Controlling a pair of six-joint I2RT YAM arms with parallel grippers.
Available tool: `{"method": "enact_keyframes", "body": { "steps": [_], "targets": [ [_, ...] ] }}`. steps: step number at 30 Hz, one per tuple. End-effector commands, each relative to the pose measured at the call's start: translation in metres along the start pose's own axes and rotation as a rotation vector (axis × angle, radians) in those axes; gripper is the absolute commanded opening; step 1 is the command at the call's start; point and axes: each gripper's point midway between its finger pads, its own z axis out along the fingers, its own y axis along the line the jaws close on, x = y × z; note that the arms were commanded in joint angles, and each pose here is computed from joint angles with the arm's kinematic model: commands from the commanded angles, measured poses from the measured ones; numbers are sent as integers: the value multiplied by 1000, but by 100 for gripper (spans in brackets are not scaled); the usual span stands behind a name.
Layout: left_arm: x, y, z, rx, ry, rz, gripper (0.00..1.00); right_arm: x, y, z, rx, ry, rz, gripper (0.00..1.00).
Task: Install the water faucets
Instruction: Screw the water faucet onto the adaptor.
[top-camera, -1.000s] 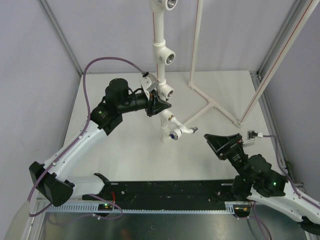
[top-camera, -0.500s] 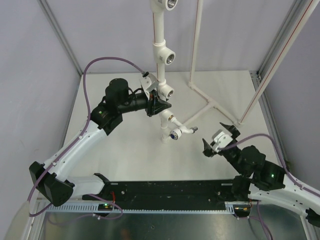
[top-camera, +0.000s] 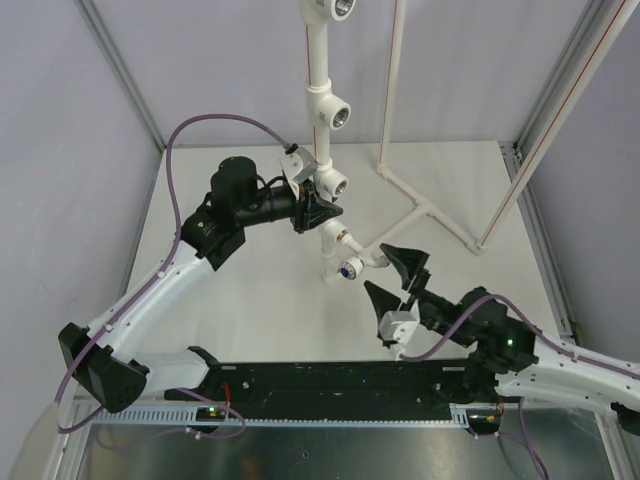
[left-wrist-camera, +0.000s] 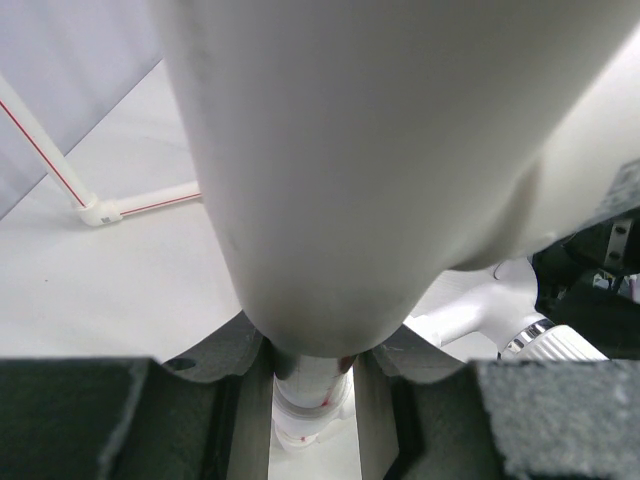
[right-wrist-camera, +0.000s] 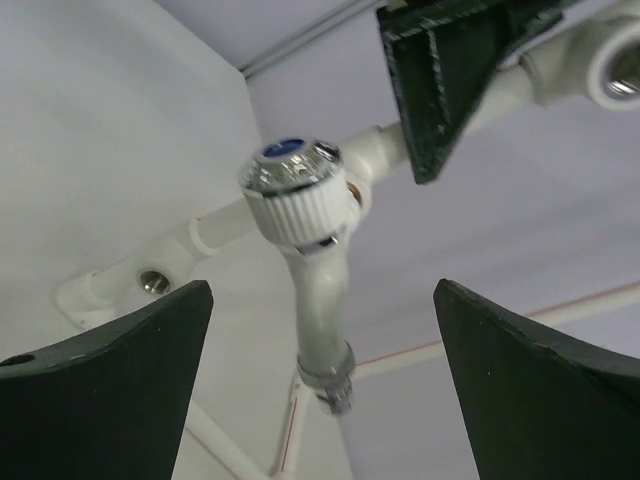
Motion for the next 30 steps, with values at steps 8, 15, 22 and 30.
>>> {"method": "enact_keyframes", "body": {
  "steps": [8,15,22,30],
  "targets": [
    [34,-26,3,108,120,-171,2,-21,-13,48,61,-82,29,88],
    [33,-26,2,108,118,-171,2,-5,-27,45,166,-11,276,12],
    [33,-25,1,104,118,-169,2,-9,-50,33,412,-64,1059,0],
    [33,-25,2,106,119,-172,2,-29,-44,34,492,-397,2196,0]
  ]
}}
